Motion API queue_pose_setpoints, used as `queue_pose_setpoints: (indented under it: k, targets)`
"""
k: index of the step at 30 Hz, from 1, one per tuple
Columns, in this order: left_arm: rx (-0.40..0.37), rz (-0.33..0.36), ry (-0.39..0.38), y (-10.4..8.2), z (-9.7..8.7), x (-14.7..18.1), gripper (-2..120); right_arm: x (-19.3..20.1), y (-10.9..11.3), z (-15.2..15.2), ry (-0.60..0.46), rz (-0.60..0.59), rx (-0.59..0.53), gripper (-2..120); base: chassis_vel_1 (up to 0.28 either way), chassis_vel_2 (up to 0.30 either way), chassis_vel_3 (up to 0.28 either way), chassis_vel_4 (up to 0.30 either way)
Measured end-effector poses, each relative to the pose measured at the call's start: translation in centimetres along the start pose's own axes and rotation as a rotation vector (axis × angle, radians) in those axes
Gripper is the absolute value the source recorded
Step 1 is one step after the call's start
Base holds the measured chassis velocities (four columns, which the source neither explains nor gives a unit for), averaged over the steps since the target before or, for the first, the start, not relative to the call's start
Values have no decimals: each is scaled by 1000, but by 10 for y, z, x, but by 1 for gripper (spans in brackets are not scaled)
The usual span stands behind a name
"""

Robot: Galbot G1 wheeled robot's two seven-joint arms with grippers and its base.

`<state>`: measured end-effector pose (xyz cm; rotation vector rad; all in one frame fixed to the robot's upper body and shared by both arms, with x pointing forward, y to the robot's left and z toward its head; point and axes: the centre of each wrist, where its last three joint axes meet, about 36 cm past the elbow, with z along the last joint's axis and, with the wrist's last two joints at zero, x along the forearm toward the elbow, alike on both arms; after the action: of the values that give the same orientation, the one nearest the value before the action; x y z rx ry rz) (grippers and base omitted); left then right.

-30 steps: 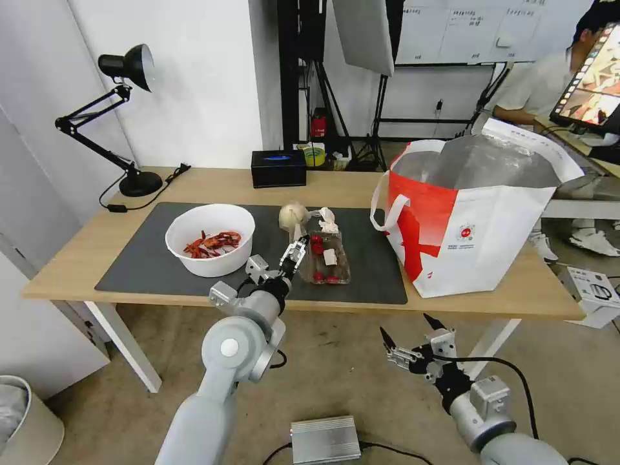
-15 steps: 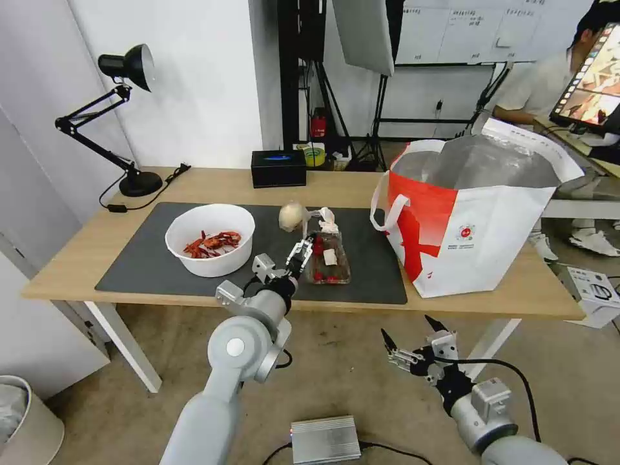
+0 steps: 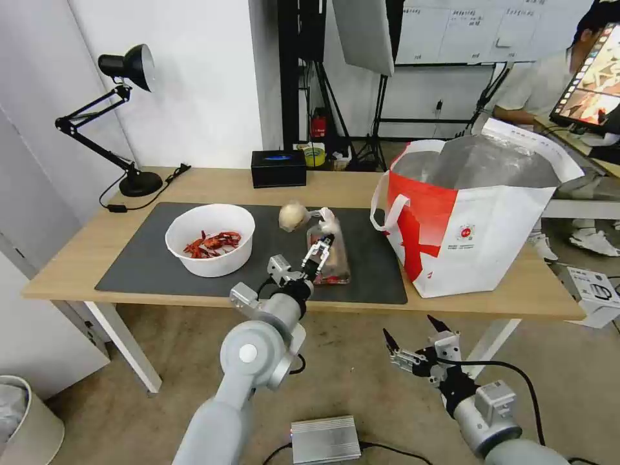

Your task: Pick up the trash from the table and place it into the takeout bag.

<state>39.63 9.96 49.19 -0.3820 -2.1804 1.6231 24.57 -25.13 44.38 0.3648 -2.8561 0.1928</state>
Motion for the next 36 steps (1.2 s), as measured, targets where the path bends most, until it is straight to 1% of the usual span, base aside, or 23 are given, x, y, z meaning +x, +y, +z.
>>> queue_pose_setpoints:
  k: [5,7,9,10,11,13,14,15,18,19,20,21,22,23,25,26,28,29,30,31,32,33,36]
  targets:
    - [-16,6,0,-1,-2,-1,100,1,1,0,-2,4,-1,100,0,0,0,0]
    - [-49,7,-7,-2,-6,-1,100,2,2,0,-1,7,-1,100,0,0,0,0]
    - [-58,7,-7,-2,-8,-1,100,2,2,0,-1,8,-1,100,0,0,0,0]
    - [-99,9,-4,-2,-12,-2,100,2,2,0,-2,9,-2,100,0,0,0,0]
    - [-99,9,-4,-2,-12,-2,100,2,2,0,-2,9,-2,100,0,0,0,0]
    - [-179,9,-9,1,-15,-4,97,2,2,0,-2,9,-2,100,0,0,0,0]
    - [-277,15,-15,5,-18,-7,92,2,2,0,-2,9,-2,100,0,0,0,0]
    - [-277,15,-15,5,-18,-7,92,2,2,0,-2,9,-2,100,0,0,0,0]
    - [-599,46,-22,19,-27,-11,78,3,2,0,-1,10,-3,100,0,0,0,0]
    - [-599,46,-22,19,-27,-11,78,3,2,0,-1,10,-3,100,0,0,0,0]
    - [-755,67,-27,27,-32,-14,71,3,3,0,-1,10,-4,100,0,0,0,0]
    - [-793,73,-27,29,-34,-14,70,3,3,0,-1,10,-4,100,0,0,0,0]
    - [-904,95,-18,33,-40,-17,63,2,3,1,0,10,-6,100,0,0,0,0]
    - [-904,95,-18,33,-40,-17,63,2,3,1,0,10,-6,100,0,0,0,0]
    - [-1022,125,11,37,-50,-22,51,2,4,2,2,8,-9,100,0,0,0,0]
    - [-1022,125,11,37,-50,-22,51,2,4,2,2,8,-9,100,0,0,0,0]
    - [-1100,151,33,36,-58,-30,40,1,5,3,4,7,-11,100,0,0,0,0]
    - [-1100,151,33,36,-58,-30,40,1,5,3,4,7,-11,100,0,0,0,0]
    - [-1139,170,48,34,-62,-37,35,1,5,3,5,8,-12,100,0,0,0,0]
    - [-1151,177,54,33,-63,-40,32,1,5,3,5,8,-12,100,0,0,0,0]
    - [-1178,194,72,30,-65,-49,26,1,5,4,6,11,-14,100,0,0,0,0]
    - [-1178,194,72,30,-65,-49,26,1,5,4,6,11,-14,100,0,0,0,0]
    - [-1220,217,136,31,-56,-67,11,4,4,2,4,27,-25,100,0,0,0,0]
